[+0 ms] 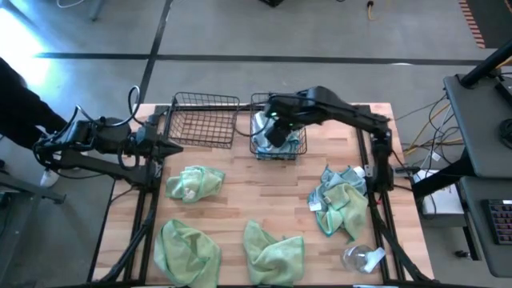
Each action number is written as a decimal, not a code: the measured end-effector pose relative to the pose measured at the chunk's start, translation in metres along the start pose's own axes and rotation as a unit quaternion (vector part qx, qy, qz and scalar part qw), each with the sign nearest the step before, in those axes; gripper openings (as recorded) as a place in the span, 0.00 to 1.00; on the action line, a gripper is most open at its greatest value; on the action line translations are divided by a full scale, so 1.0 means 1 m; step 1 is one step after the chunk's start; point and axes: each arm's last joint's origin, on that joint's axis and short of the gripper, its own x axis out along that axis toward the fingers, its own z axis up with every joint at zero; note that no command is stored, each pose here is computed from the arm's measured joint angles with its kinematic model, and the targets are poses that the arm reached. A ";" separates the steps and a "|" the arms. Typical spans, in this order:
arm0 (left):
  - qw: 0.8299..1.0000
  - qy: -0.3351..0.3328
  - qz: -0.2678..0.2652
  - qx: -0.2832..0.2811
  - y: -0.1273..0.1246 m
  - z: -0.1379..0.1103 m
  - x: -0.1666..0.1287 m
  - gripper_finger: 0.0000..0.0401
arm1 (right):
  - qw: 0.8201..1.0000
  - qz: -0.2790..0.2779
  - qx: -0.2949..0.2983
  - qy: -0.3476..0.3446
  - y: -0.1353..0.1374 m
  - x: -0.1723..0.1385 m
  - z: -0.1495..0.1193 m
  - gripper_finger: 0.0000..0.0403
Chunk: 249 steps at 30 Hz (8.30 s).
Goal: Sort microfiber towel by color & place in baskets
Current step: Put the green towel into the left wire basket
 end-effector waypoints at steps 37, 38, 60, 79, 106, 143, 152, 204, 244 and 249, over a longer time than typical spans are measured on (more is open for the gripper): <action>1.000 -0.019 -0.001 -0.015 -0.003 0.009 0.009 0.00 | 0.941 0.031 0.131 0.310 0.018 0.004 -0.174 0.25; 1.000 -0.018 -0.001 -0.017 -0.003 0.009 0.010 0.00 | 0.937 0.026 0.134 0.322 0.015 0.007 -0.179 0.25; 1.000 -0.012 0.001 -0.026 -0.009 0.018 0.034 0.00 | 0.916 -0.074 0.140 0.370 -0.029 0.045 -0.259 0.25; 1.000 0.006 0.004 -0.024 -0.012 0.019 0.047 0.00 | 0.922 0.002 0.147 0.357 -0.018 0.080 -0.272 0.35; 1.000 0.006 0.004 -0.023 -0.012 0.019 0.046 0.00 | 0.931 0.055 0.158 0.324 -0.010 0.097 -0.275 0.13; 1.000 -0.009 0.001 -0.003 -0.010 0.018 0.035 0.00 | 0.961 0.171 0.136 -0.168 -0.009 -0.043 -0.123 0.02; 0.999 -0.027 0.017 -0.004 -0.007 0.017 0.026 0.00 | 0.932 0.180 0.118 -0.293 -0.026 -0.055 -0.079 0.02; 0.999 -0.024 0.026 -0.004 -0.003 0.011 0.014 0.00 | 0.620 0.404 0.105 -0.664 -0.015 0.030 0.161 0.02; 1.000 -0.011 0.027 0.005 -0.003 0.010 0.016 0.00 | 0.766 0.437 0.103 -0.460 0.006 0.112 0.158 0.02; 1.000 -0.012 0.027 0.005 -0.003 0.010 0.016 0.00 | 0.817 0.437 0.098 -0.364 0.013 0.128 0.148 0.02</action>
